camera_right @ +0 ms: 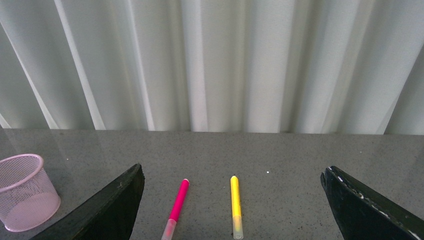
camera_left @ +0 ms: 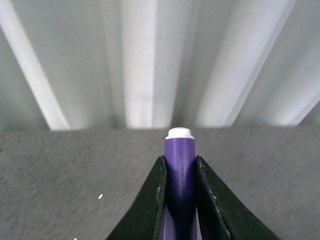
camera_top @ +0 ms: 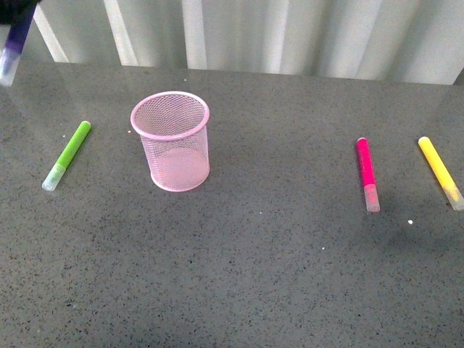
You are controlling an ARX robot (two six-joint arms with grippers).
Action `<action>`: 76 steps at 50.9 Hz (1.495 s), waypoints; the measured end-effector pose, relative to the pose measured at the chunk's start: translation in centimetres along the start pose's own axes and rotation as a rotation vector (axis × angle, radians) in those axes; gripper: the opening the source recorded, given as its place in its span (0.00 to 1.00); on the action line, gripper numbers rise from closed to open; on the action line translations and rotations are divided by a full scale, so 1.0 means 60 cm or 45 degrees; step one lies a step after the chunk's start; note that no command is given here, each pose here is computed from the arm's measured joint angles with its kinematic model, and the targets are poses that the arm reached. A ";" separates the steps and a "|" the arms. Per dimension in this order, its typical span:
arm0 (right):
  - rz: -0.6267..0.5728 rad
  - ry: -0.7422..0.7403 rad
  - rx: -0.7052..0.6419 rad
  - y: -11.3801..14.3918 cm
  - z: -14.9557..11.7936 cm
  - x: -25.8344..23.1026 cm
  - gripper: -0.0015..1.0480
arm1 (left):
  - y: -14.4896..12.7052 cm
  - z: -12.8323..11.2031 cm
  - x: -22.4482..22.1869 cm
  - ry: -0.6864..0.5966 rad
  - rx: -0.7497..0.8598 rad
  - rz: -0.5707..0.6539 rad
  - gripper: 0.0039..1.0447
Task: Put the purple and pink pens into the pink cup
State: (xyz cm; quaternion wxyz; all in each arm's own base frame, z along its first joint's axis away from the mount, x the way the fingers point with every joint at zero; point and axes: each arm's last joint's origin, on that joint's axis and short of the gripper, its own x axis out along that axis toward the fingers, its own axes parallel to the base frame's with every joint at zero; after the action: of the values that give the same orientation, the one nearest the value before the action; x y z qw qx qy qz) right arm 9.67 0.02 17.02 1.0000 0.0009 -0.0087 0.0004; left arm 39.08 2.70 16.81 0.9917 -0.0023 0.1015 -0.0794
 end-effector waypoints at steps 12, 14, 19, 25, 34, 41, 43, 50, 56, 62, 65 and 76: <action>0.000 0.000 0.000 0.000 0.000 0.000 0.93 | -0.153 0.013 -0.022 -0.295 -0.223 -0.104 0.12; 0.000 0.000 0.000 0.000 0.000 0.000 0.93 | -0.172 0.010 -0.023 -0.313 -0.247 -0.115 0.12; 0.000 0.000 0.000 0.000 0.000 0.000 0.93 | -0.221 -0.002 -0.023 -0.365 -0.299 -0.146 0.12; 0.000 0.000 0.000 0.000 0.000 0.000 0.93 | -0.251 -0.020 -0.021 -0.366 -0.349 -0.141 0.12; 0.000 0.000 0.000 0.000 0.000 0.000 0.93 | -0.246 -0.071 -0.001 -0.305 -0.370 -0.078 0.12; 0.000 0.000 0.000 0.000 0.000 0.000 0.93 | -0.231 -0.086 0.007 -0.283 -0.394 -0.046 0.12; 0.000 0.000 0.000 0.000 0.000 0.000 0.93 | -0.228 -0.089 0.010 -0.285 -0.399 -0.040 0.12; 0.000 0.000 0.000 0.000 0.000 0.000 0.93 | -0.226 -0.098 0.018 -0.276 -0.412 -0.037 0.12; 0.000 0.000 0.000 0.000 0.000 0.000 0.93 | -0.228 -0.102 0.021 -0.269 -0.416 -0.046 0.12; 0.000 0.000 0.000 0.000 0.000 0.000 0.93 | -0.228 -0.106 0.022 -0.259 -0.438 -0.047 0.14; 0.000 0.000 0.000 0.000 0.000 0.000 0.93 | -0.228 -0.107 0.024 -0.248 -0.449 -0.051 0.28; 0.000 0.000 0.000 0.000 0.000 0.000 0.93 | -0.226 -0.107 0.024 -0.217 -0.490 -0.047 0.66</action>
State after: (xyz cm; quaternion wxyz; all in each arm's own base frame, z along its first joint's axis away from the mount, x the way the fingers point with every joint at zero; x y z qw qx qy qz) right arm 9.67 0.02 17.02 1.0000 0.0007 -0.0087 0.0004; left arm 37.06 -10.82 10.51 0.9763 -0.2002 0.0304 -0.0762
